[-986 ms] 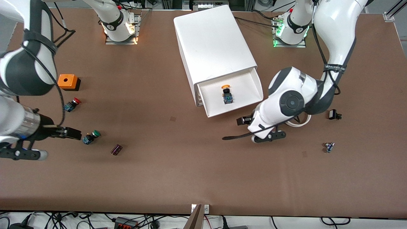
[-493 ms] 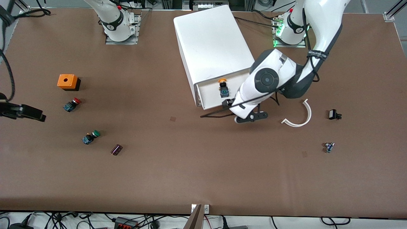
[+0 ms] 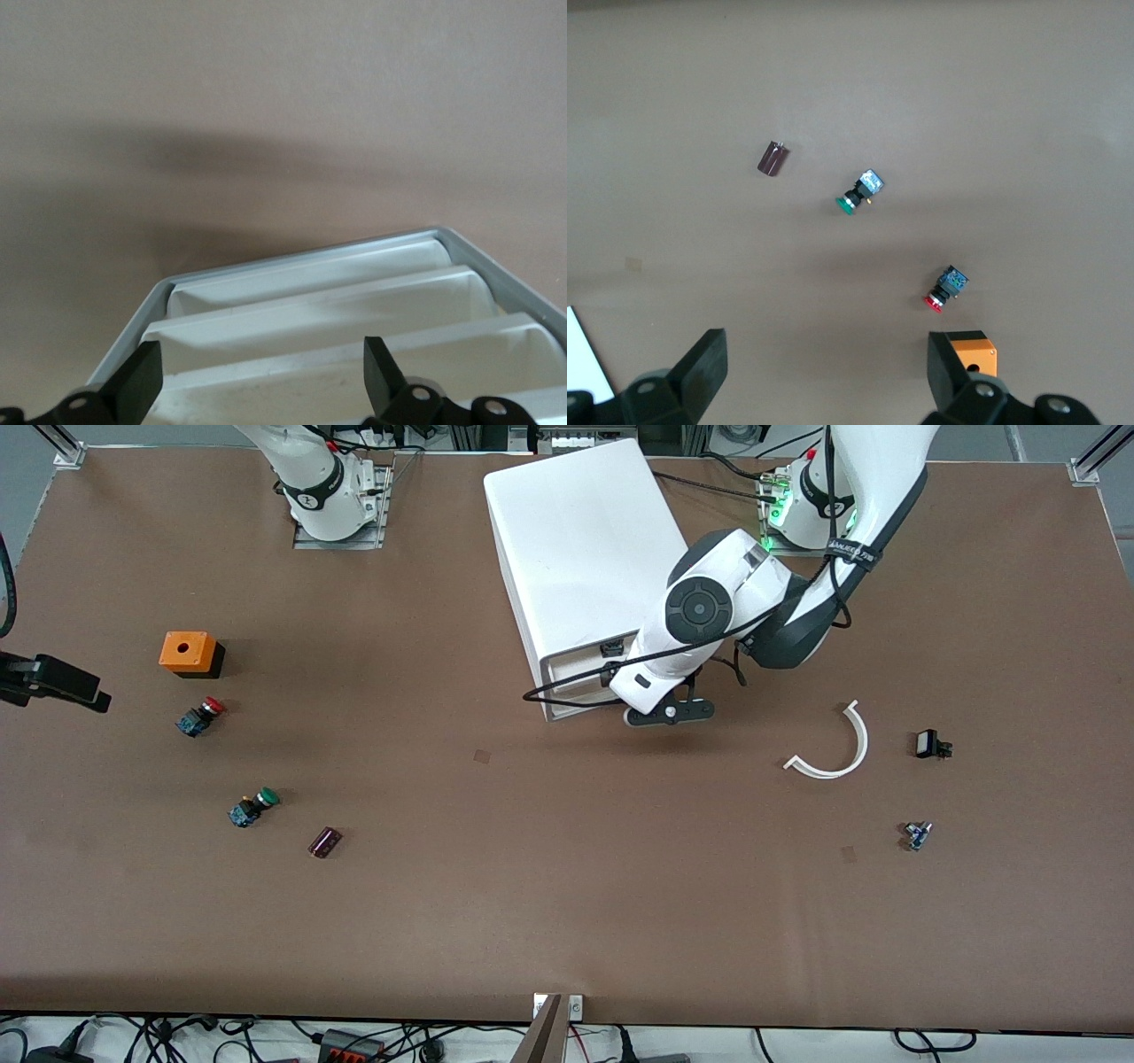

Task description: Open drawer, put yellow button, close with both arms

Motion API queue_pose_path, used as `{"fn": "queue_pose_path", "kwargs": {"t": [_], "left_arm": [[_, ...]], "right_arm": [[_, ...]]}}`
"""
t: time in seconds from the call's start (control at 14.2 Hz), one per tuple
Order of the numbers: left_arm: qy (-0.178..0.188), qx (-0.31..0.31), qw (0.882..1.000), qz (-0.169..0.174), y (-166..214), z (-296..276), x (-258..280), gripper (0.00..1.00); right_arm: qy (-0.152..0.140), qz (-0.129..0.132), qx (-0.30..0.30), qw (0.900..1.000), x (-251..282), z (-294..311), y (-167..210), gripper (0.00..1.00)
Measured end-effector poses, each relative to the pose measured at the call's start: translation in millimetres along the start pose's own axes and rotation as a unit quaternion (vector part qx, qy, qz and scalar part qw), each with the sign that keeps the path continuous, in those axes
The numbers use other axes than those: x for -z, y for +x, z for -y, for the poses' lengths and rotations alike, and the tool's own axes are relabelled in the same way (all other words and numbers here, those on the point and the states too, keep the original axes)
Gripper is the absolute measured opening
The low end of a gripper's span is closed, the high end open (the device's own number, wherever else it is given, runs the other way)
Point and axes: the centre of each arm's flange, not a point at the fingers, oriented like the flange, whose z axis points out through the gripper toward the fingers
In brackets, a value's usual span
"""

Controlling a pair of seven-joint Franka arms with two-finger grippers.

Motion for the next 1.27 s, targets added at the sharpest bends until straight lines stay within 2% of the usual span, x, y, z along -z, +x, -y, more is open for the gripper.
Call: {"fn": "queue_pose_path", "kwargs": {"t": [0.21, 0.63, 0.99, 1.13, 1.27], "left_arm": [[0.005, -0.007, 1.000, 0.006, -8.9, -3.9, -3.8, 1.00], [0.011, -0.011, 1.000, 0.012, -14.9, -6.0, -5.8, 1.00], [0.016, -0.013, 1.000, 0.016, -18.7, -6.1, -3.8, 1.00], [0.010, -0.004, 1.000, 0.008, -11.2, 1.2, 8.5, 1.00], [-0.010, 0.020, 1.000, -0.016, 13.4, 23.7, 42.9, 1.00]], "right_arm": [[0.000, 0.009, 0.011, 1.000, -5.6, -0.5, -14.5, 1.00], [-0.005, -0.001, 0.015, 1.000, -17.4, -2.9, -66.3, 1.00], [-0.005, -0.006, 0.019, 1.000, -17.5, -2.7, -70.7, 1.00], [-0.005, -0.005, 0.019, 1.000, -18.5, -2.7, -70.7, 1.00], [-0.005, 0.003, 0.020, 1.000, -20.6, -2.6, -72.2, 1.00]]}}
